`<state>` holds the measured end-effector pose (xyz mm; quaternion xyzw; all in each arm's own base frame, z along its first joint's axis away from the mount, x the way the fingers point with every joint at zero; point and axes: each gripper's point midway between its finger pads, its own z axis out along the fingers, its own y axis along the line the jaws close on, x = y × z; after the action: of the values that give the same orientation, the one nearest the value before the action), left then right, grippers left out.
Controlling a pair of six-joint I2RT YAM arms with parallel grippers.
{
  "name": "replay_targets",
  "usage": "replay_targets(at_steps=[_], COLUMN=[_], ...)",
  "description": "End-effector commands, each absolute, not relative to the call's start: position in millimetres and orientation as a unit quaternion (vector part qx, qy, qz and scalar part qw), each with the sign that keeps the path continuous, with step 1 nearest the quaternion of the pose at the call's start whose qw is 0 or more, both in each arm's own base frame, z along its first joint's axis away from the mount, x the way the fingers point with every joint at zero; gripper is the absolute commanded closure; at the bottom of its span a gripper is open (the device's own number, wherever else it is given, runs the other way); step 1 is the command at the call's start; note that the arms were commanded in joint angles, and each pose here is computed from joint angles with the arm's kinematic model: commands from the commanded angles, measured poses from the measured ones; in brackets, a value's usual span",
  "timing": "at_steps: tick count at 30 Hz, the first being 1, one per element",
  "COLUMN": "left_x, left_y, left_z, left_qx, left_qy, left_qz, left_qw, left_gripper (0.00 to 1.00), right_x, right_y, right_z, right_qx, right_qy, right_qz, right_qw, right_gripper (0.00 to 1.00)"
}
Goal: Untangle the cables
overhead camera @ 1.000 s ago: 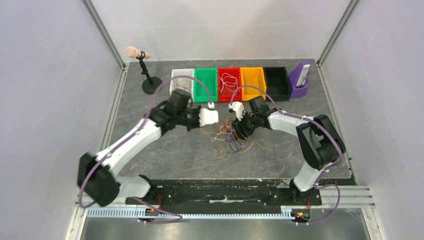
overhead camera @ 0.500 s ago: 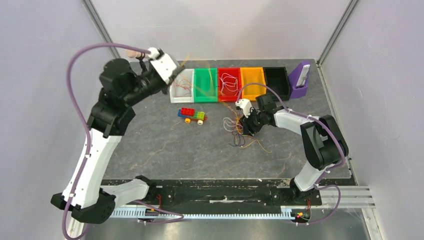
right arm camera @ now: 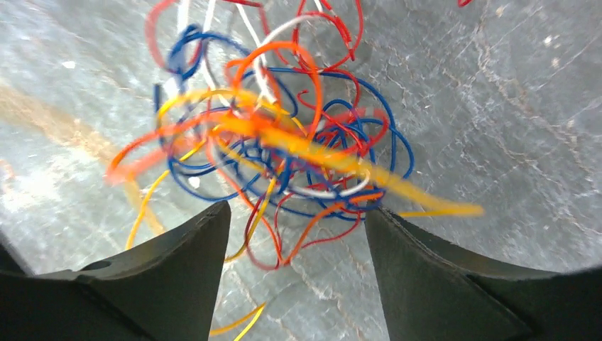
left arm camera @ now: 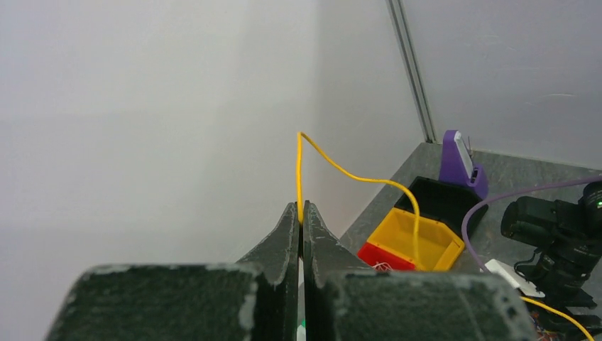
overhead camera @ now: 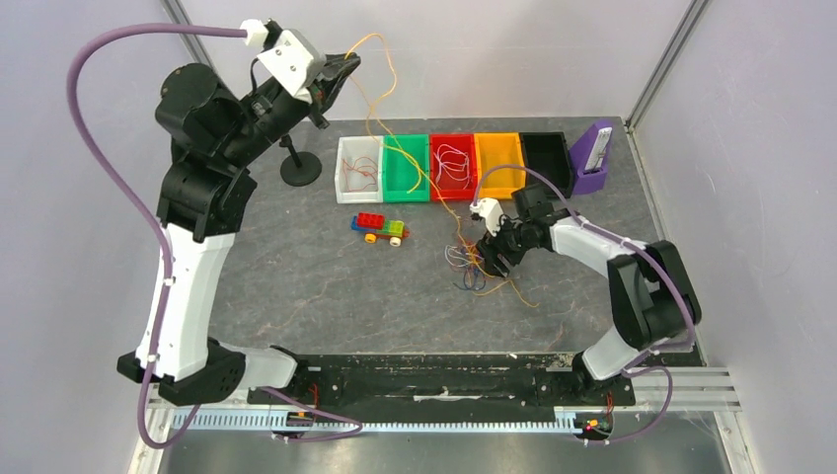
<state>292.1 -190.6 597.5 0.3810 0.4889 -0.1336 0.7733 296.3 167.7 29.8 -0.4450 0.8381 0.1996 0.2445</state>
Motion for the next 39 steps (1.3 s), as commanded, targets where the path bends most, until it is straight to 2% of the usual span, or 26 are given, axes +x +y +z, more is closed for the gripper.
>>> replay_targets(at_steps=[1,7,11,16,19,22,29,31,33,34,39], left_x=[294.9,300.0,304.5,309.8,310.9,311.3,311.9,312.2,313.3,314.4,322.3], left_y=[-204.6,-220.9,-220.6,-216.6,-215.2,-215.4,-212.4,-212.3,-212.1,-212.0,-210.5], left_z=[604.0,588.0,591.3,598.8,602.3,604.1,605.3,605.0,603.7,602.2,582.6], left_qx=[0.371,0.374,0.367,0.36,0.358,0.356,0.351,0.35,0.348,0.346,0.329], left_qy=[0.481,0.486,0.483,0.482,0.478,0.478,0.481,0.483,0.485,0.489,0.514], left_qz=[-0.185,-0.232,-0.229,-0.212,-0.205,-0.206,-0.2,-0.201,-0.201,-0.202,-0.207], left_qw=[0.773,0.755,0.761,0.771,0.775,0.776,0.778,0.777,0.776,0.775,0.765], left_gripper=[0.98,0.98,0.98,0.98,0.98,0.98,0.98,0.98,0.98,0.98,0.98], right_x=[306.7,333.2,320.5,290.0,285.3,300.7,345.7,354.8,361.2,362.4,341.9], right_y=[185.3,191.2,209.5,233.7,247.5,260.8,272.0,276.5,279.1,280.1,287.1], right_z=[107.0,195.9,233.2,228.4,210.6,196.4,173.0,170.1,176.0,182.0,249.4], right_qx=[-0.449,-0.434,-0.459,-0.491,-0.512,-0.509,-0.471,-0.464,-0.454,-0.451,-0.439], right_qy=[0.799,0.754,0.697,0.637,0.624,0.623,0.637,0.643,0.646,0.643,0.605], right_qz=[0.238,0.247,0.303,0.373,0.366,0.334,0.292,0.293,0.295,0.297,0.348], right_qw=[0.323,0.428,0.46,0.462,0.464,0.491,0.535,0.534,0.539,0.543,0.566], right_gripper=[0.24,0.21,0.15,0.1,0.1,0.11,0.29,0.51,0.93,1.0,1.0])
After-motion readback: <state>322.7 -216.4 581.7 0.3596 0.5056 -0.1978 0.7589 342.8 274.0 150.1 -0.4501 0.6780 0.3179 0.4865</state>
